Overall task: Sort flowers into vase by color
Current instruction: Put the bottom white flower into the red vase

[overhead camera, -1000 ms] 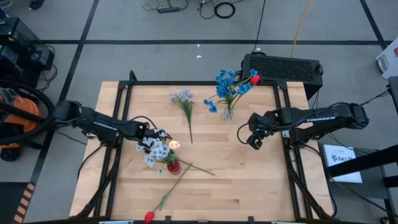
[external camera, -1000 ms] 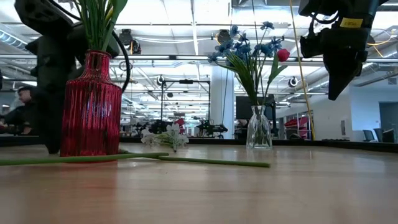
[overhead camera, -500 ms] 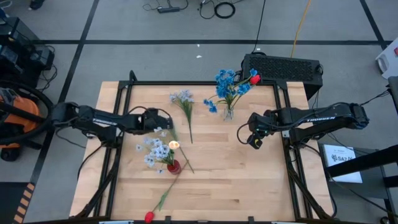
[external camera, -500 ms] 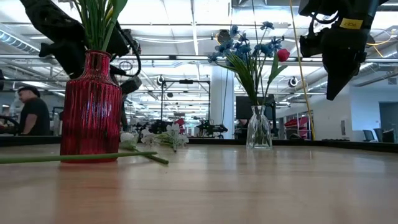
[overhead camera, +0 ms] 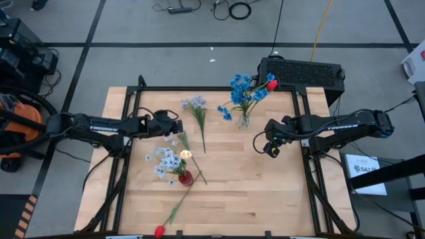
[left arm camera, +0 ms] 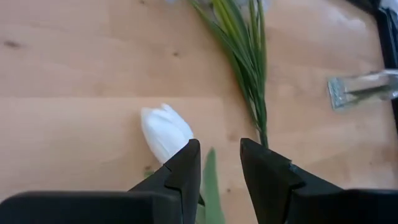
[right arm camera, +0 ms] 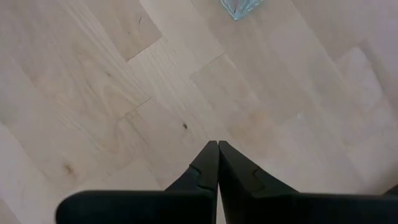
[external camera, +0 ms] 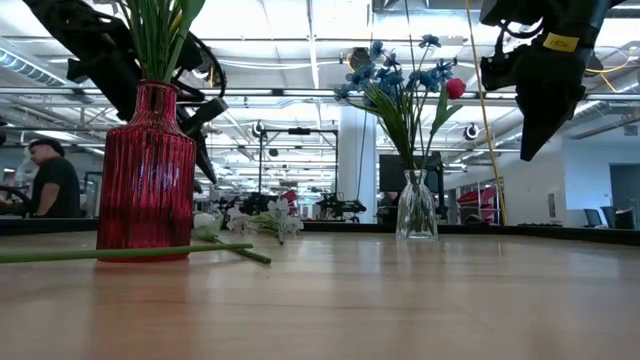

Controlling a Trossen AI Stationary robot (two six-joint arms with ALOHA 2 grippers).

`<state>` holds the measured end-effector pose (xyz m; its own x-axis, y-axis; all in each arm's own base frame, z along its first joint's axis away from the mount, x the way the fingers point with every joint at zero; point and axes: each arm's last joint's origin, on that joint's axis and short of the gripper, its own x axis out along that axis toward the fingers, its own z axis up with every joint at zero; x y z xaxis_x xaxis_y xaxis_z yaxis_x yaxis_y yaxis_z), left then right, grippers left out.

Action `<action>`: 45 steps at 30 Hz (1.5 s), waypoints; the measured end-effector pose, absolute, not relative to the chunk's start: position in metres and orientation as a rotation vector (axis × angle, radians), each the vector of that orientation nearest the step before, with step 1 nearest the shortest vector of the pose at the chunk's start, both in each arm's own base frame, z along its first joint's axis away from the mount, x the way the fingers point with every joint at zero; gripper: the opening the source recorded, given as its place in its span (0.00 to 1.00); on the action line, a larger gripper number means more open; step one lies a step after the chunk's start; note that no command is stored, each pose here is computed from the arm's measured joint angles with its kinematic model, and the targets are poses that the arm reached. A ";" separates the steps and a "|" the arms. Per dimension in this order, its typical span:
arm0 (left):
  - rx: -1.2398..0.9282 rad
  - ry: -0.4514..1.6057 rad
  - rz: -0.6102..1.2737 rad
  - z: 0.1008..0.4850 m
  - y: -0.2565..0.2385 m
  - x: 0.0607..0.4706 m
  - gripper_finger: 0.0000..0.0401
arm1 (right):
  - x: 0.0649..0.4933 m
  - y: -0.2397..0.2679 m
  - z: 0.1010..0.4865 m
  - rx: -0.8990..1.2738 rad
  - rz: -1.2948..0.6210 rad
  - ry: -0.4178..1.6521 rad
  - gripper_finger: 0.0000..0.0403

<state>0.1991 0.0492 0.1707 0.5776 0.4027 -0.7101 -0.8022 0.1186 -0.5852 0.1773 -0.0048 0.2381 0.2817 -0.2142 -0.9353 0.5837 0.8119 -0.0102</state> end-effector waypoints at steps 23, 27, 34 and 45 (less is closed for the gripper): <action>-1.441 0.613 0.969 0.148 0.046 0.222 0.30 | 0.178 -0.006 0.239 0.293 -0.559 1.154 0.00; -1.383 0.739 1.053 0.153 0.045 0.221 0.30 | 0.178 -0.006 0.239 0.282 -0.551 1.157 0.00; -1.444 0.732 1.125 0.156 0.045 0.220 0.30 | 0.178 -0.007 0.239 0.269 -0.568 1.151 0.00; -1.434 0.659 1.094 0.159 0.047 0.225 0.30 | 0.178 -0.007 0.239 0.266 -0.566 1.152 0.00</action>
